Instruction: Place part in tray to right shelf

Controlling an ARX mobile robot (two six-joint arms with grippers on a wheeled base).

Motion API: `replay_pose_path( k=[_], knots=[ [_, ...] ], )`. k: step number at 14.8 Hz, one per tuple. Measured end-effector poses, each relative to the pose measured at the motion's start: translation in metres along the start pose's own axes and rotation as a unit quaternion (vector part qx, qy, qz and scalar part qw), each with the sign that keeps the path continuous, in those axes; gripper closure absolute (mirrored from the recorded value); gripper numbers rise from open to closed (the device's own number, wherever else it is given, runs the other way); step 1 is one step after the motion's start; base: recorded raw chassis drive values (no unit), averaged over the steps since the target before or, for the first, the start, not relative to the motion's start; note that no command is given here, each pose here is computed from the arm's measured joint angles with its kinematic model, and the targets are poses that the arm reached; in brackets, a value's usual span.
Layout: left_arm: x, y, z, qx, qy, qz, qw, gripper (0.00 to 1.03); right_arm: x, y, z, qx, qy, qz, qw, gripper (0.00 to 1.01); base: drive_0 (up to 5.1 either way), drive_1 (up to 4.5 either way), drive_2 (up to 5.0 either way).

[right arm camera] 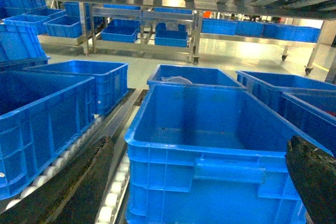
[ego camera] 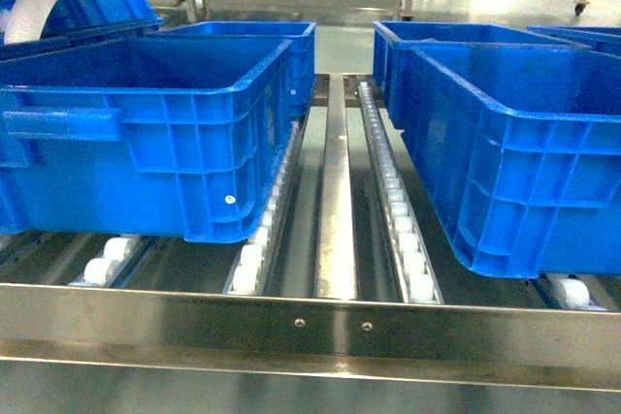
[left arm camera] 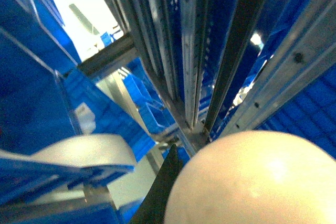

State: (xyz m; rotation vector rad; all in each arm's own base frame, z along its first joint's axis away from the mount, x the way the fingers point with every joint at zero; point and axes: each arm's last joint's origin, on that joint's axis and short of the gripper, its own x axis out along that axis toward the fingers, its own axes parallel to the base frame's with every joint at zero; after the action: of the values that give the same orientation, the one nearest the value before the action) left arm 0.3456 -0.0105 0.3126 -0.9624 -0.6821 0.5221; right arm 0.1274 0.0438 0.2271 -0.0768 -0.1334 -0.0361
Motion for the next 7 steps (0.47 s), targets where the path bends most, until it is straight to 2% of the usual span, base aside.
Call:
replay_pose_path(
  k=[2,4,5,7],
  knots=[
    [-0.0005,-0.0047,0.0007,0.073,-0.014,-0.002,0.9972,0.91,0.0000,0.0000,0.0001,0.000,0.000,0.000,1.0000,0.03,0.0,0.00,0.0],
    [0.0000,-0.0008,-0.0032,0.131,-0.012,0.005,0.9913,0.91,0.0000,0.0000,0.0000,0.000,0.000,0.000,1.0000,0.03,0.0,0.00,0.0],
    [0.0010,0.0004,-0.0032,0.151,-0.012,0.007,0.9885,0.91,0.0000,0.0000,0.0000,0.000,0.000,0.000,1.0000,0.03,0.0,0.00,0.0],
    [0.0012,0.0001,-0.0027,0.154,-0.012,0.005,0.9879,0.91,0.0000,0.0000,0.0001,0.000,0.000,0.000,1.0000,0.03,0.0,0.00,0.0]
  ],
)
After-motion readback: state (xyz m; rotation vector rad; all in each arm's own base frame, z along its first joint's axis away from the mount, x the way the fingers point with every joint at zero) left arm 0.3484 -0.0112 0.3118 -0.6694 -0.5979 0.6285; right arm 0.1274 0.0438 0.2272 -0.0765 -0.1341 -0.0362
